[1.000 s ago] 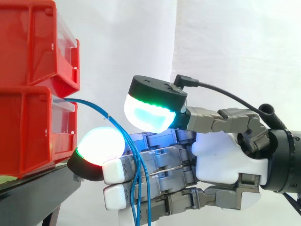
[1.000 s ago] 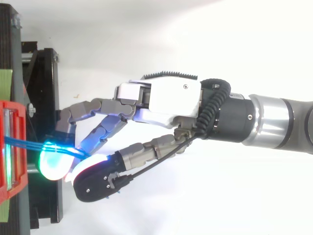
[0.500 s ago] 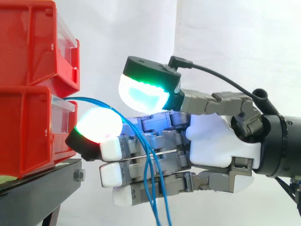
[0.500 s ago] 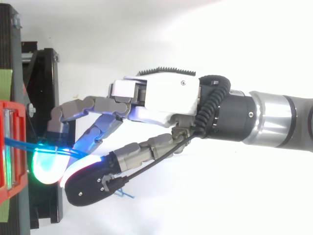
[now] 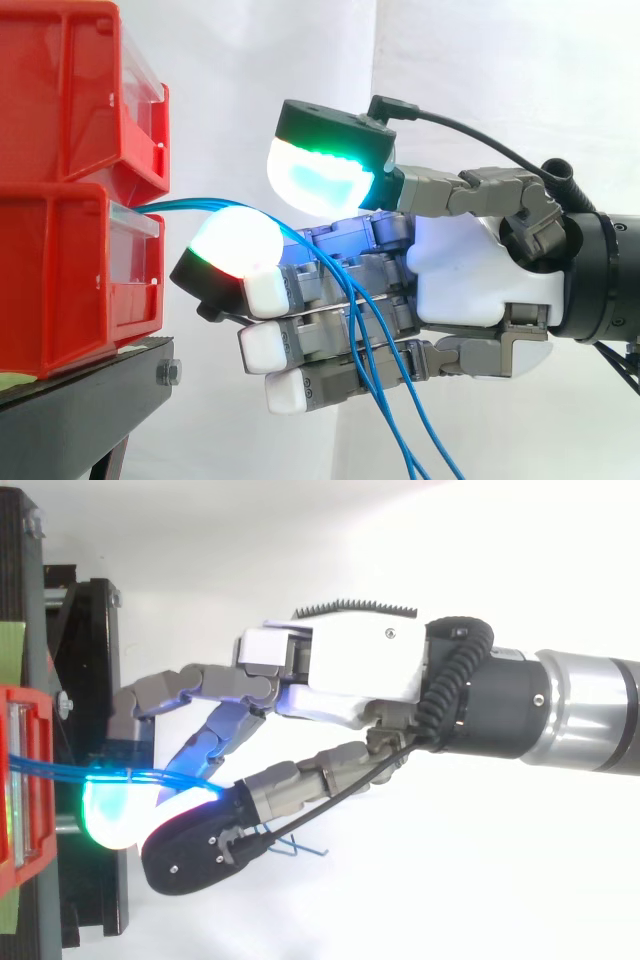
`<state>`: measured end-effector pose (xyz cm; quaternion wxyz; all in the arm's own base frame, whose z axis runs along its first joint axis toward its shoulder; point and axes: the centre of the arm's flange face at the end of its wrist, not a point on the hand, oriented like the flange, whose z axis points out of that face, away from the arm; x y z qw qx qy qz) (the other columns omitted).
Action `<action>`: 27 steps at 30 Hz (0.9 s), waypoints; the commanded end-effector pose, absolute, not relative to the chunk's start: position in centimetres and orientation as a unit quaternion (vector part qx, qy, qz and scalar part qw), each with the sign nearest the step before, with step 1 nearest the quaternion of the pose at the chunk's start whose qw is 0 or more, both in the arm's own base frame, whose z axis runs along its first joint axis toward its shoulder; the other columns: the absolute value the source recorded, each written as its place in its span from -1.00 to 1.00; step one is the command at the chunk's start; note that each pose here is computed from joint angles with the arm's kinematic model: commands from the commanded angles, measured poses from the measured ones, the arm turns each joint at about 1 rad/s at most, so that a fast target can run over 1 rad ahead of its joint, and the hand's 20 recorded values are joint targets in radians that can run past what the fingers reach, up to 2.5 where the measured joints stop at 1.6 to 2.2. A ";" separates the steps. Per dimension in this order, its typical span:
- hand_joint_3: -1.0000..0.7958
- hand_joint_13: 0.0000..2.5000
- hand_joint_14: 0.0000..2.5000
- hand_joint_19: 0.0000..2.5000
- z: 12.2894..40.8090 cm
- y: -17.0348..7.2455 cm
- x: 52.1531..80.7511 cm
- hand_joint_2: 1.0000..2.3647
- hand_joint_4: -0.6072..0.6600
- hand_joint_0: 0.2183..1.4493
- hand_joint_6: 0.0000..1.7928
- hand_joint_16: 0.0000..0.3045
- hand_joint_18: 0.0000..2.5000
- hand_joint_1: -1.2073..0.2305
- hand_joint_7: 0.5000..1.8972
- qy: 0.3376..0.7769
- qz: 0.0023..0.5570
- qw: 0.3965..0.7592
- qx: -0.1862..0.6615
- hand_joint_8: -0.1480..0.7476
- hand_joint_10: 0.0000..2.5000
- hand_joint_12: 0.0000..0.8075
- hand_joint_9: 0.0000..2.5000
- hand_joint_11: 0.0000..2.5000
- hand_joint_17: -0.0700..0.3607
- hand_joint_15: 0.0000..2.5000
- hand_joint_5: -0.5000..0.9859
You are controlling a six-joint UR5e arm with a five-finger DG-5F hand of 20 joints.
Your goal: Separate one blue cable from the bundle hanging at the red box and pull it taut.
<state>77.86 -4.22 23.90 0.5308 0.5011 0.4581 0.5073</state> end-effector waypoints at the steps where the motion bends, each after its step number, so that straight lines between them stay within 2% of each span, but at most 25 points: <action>1: -0.27 -0.28 -0.99 -0.77 23.8 -4.4 77.7 -0.98 0.27 -0.31 -0.44 -0.84 -0.41 -0.18 0.12 0.462 0.503 0.528 0.505 0.05 -0.99 -0.26 -0.24 -0.69 -0.42 -0.71 -0.45; 7: -0.22 -0.27 -0.99 -0.75 24.3 -4.8 77.5 -0.98 0.23 -0.28 -0.44 -0.83 -0.41 -0.04 0.13 0.467 0.502 0.527 0.503 0.05 -0.99 -0.25 -0.22 -0.69 -0.40 -0.69 -0.44; 14: -0.04 -0.27 -0.99 -0.76 24.3 -5.3 77.3 -0.97 0.23 -0.24 -0.44 -0.83 -0.41 -0.08 0.14 0.469 0.497 0.526 0.506 0.06 -0.99 -0.25 -0.21 -0.68 -0.40 -0.69 -0.44; 18: 0.07 -0.26 -0.99 -0.75 24.3 -5.4 77.3 -0.97 0.25 -0.20 -0.44 -0.82 -0.42 -0.18 0.13 0.469 0.496 0.526 0.507 0.06 -0.99 -0.24 -0.20 -0.68 -0.39 -0.69 -0.44; 20: 0.04 -0.26 -0.99 -0.75 24.4 -5.5 77.3 -0.97 0.24 -0.21 -0.44 -0.82 -0.41 -0.21 0.11 0.469 0.496 0.527 0.506 0.06 -0.99 -0.24 -0.20 -0.68 -0.39 -0.69 -0.44; 22: -0.08 -0.26 -0.99 -0.75 24.7 -5.5 77.2 -0.97 0.25 -0.25 -0.44 -0.83 -0.41 -0.22 0.11 0.472 0.493 0.532 0.502 0.05 -0.99 -0.25 -0.21 -0.67 -0.40 -0.70 -0.44; 24: -0.26 -0.26 -0.99 -0.75 24.9 -5.5 77.1 -0.98 0.26 -0.32 -0.44 -0.82 -0.41 -0.11 0.11 0.480 0.483 0.540 0.494 0.05 -0.99 -0.24 -0.21 -0.68 -0.40 -0.69 -0.44; 27: -0.34 -0.26 -0.99 -0.75 25.4 -5.8 77.1 -0.99 0.27 -0.35 -0.44 -0.82 -0.41 0.00 0.06 0.488 0.473 0.552 0.483 0.05 -0.99 -0.24 -0.21 -0.68 -0.39 -0.69 -0.44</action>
